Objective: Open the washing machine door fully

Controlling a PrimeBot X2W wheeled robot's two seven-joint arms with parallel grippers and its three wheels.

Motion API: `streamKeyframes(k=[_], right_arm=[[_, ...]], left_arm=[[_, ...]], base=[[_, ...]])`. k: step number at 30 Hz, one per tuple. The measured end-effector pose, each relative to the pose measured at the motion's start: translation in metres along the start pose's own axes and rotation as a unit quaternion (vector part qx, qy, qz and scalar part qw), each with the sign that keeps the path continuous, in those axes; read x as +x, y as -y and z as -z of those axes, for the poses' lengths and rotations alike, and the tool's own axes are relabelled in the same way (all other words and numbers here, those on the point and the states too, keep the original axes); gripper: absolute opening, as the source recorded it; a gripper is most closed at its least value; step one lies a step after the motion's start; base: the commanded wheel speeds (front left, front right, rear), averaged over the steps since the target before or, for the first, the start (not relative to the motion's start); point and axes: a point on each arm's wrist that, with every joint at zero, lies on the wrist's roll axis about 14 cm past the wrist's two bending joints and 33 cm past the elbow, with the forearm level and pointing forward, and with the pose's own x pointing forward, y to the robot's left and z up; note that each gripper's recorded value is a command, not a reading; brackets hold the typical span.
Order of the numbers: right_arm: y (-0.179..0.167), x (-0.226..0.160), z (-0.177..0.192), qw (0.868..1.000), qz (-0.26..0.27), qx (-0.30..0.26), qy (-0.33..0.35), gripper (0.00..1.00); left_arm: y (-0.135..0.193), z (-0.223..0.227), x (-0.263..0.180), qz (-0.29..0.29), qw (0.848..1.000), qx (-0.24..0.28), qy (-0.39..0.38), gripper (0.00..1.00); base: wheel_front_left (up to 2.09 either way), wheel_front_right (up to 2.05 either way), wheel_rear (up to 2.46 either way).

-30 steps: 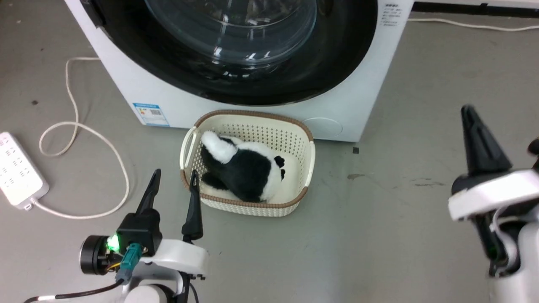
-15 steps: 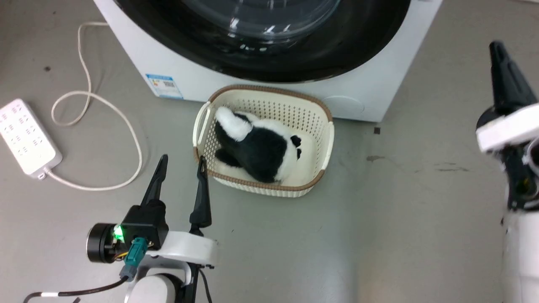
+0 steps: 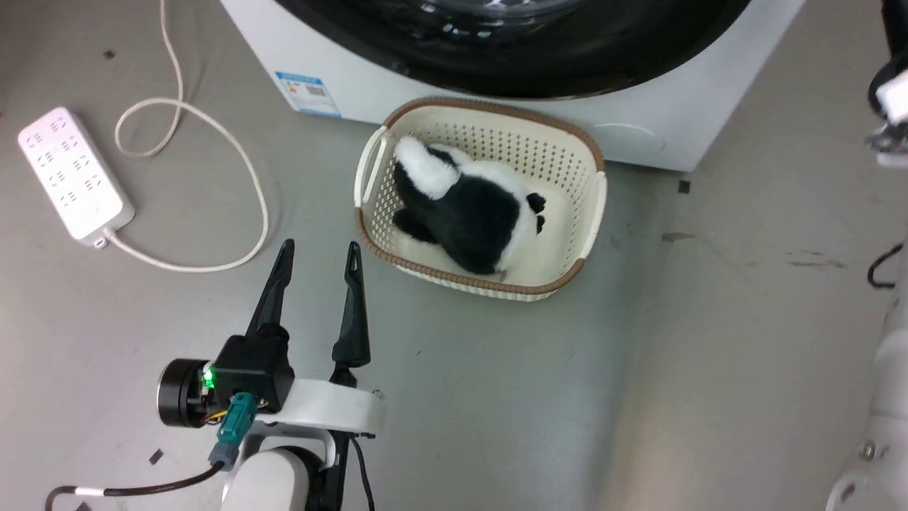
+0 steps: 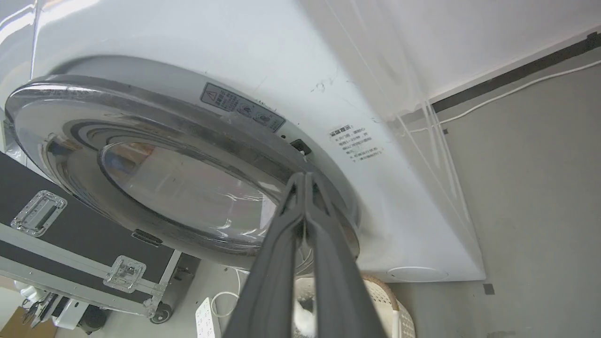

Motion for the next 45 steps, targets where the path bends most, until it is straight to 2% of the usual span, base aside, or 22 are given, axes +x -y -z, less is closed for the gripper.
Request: streamKeyframes(k=[10, 19, 30, 39, 45], right_arm=[[0.005, 0.043, 0.019, 0.992, 0.009, 0.102, -0.072, 0.0], [0.002, 0.076, 0.028, 0.976, 0.0, 0.187, -0.116, 0.0], [-0.012, 0.108, 0.037, 0.953, -0.027, 0.256, -0.157, 0.0], [-0.016, 0.104, 0.05, 0.934, -0.036, 0.284, -0.212, 0.0], [-0.018, 0.075, 0.061, 0.928, -0.03, 0.278, -0.246, 0.0]], left_arm=[[-0.005, 0.007, 0.003, -0.012, 1.0, 0.002, -0.004, 1.0], [-0.008, 0.016, 0.007, -0.024, 1.0, 0.005, -0.01, 1.0], [-0.012, 0.023, 0.016, -0.034, 0.999, 0.01, -0.011, 1.0], [-0.015, 0.017, 0.015, -0.045, 0.999, 0.008, 0.001, 1.0], [-0.016, -0.002, 0.01, -0.045, 0.999, 0.005, 0.027, 1.0]], base=[[0.0, 0.0, 0.0], [0.0, 0.0, 0.0], [0.0, 0.0, 0.0], [0.0, 0.0, 0.0], [0.0, 0.0, 0.0]])
